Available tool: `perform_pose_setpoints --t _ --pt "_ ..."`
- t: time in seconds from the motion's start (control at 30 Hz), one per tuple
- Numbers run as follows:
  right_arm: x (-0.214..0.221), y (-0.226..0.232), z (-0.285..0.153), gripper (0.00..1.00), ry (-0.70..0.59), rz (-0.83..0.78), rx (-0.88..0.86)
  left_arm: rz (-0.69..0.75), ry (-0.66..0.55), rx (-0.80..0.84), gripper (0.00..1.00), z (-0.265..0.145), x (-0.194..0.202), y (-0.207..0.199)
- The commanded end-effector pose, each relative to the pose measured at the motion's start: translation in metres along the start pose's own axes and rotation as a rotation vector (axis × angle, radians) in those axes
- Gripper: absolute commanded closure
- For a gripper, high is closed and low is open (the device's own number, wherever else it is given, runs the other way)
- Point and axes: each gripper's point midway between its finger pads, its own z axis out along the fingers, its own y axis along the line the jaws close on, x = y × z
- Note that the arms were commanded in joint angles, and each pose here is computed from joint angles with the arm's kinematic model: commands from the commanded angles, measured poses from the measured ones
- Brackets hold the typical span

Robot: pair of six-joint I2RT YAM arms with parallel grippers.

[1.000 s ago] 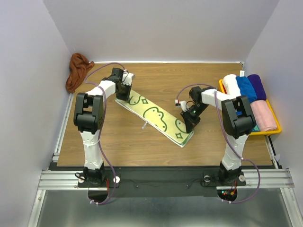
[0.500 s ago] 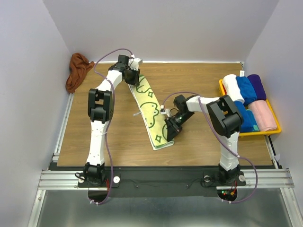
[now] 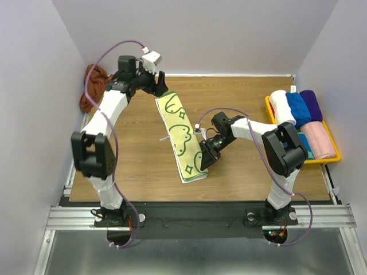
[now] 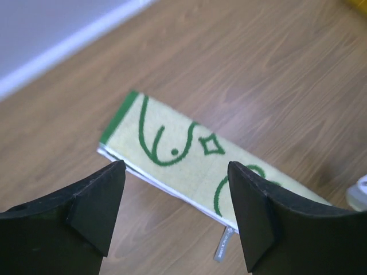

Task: Roll the towels
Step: Fold the towel

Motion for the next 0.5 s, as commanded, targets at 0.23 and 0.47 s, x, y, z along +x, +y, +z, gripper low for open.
perform_pose_setpoints --t 0.23,0.47 --pt "0.036 -0.039 0.029 0.66 0.1 0.135 0.047 0.266 -0.24 0.041 0.12 -0.088 -0.038 -0.056" --pt "0.041 -0.035 0.03 0.67 0.102 0.164 0.042 0.586 -0.096 0.077 0.23 -0.113 0.039 -0.089"
